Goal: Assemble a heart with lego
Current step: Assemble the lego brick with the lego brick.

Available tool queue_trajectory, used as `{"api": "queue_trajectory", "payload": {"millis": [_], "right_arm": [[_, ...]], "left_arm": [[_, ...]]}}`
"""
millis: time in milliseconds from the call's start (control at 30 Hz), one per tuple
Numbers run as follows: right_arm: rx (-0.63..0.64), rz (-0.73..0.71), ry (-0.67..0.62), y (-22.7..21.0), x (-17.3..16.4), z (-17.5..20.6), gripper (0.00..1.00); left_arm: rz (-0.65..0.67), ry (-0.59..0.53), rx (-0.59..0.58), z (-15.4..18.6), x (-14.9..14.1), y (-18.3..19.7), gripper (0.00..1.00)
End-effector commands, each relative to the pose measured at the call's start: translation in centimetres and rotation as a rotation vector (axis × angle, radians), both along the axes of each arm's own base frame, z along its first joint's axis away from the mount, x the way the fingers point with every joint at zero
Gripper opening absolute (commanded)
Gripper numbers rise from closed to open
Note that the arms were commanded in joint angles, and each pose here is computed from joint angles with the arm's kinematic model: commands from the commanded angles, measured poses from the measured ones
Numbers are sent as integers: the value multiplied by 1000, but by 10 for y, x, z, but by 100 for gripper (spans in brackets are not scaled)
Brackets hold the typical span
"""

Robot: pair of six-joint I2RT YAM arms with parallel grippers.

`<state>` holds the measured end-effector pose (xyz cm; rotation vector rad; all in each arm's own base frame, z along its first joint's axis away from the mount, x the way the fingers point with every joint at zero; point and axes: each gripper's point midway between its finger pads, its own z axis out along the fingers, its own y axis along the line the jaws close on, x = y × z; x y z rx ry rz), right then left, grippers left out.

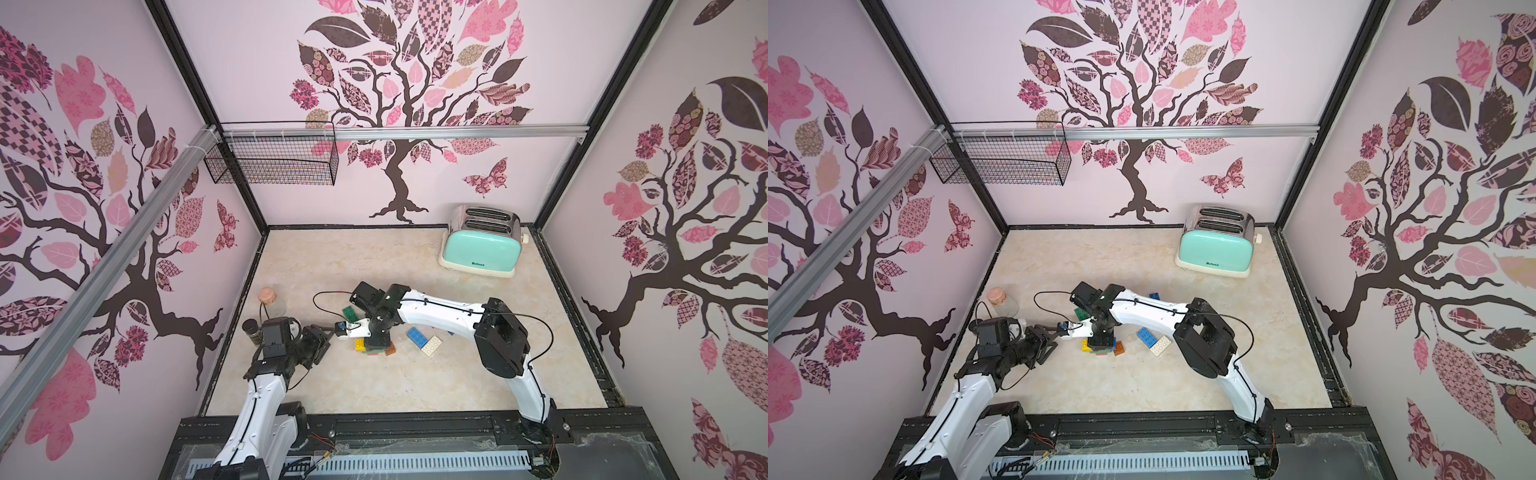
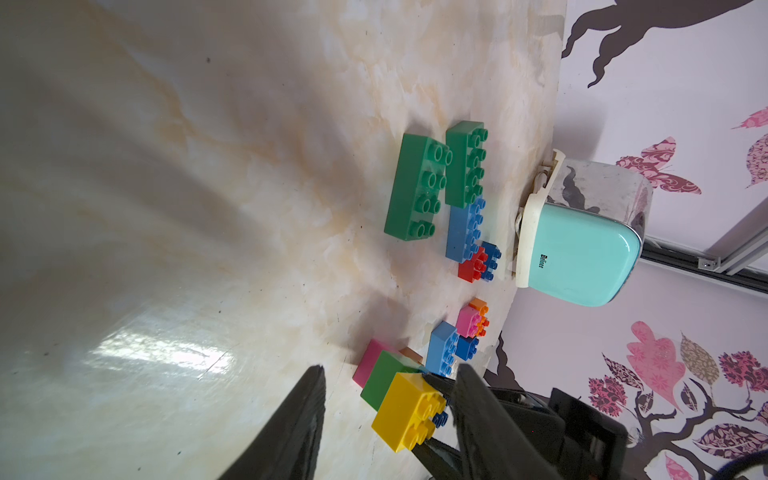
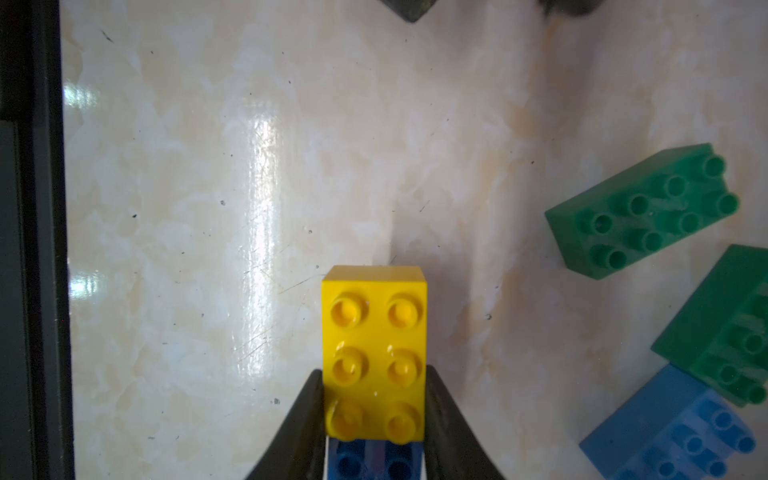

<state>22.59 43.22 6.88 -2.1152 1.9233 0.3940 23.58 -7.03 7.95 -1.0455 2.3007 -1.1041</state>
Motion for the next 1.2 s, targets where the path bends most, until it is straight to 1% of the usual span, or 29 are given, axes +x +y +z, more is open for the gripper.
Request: {"api": "queue_trajectory", "payload": {"millis": [0, 167, 433, 500, 667, 733, 800, 933, 1000, 1100, 1167], "right_arm": [[1, 11, 35, -2, -3, 5, 30], [-28, -20, 28, -5, 4, -5, 30], [-2, -36, 35, -2, 3, -3, 30], [-13, -26, 47, -5, 0, -8, 30], [-102, -15, 68, -20, -5, -27, 30], [-119, -29, 38, -24, 0, -32, 30], [-117, -56, -21, -25, 10, -33, 30], [-46, -59, -120, -20, 18, -24, 29], [-22, -45, -129, -18, 15, -19, 30], [-25, -24, -79, -19, 6, -20, 30], [-76, -3, -5, -24, -5, -31, 30]], "left_arm": [[-5, -25, 13, 3, 2, 2, 53], [-5, -25, 13, 3, 2, 1, 53], [-8, -25, 13, 4, 2, 1, 53], [-5, -26, 13, 4, 2, 2, 53], [-5, -25, 13, 3, 2, 1, 53], [-6, -23, 12, 3, 2, 1, 53], [-7, -24, 13, 3, 2, 1, 53], [-6, -23, 14, 3, 2, 2, 53], [-4, -22, 14, 3, 2, 2, 53], [-2, -21, 14, 2, 2, 2, 52], [-4, -26, 16, 3, 2, 2, 52]]}}
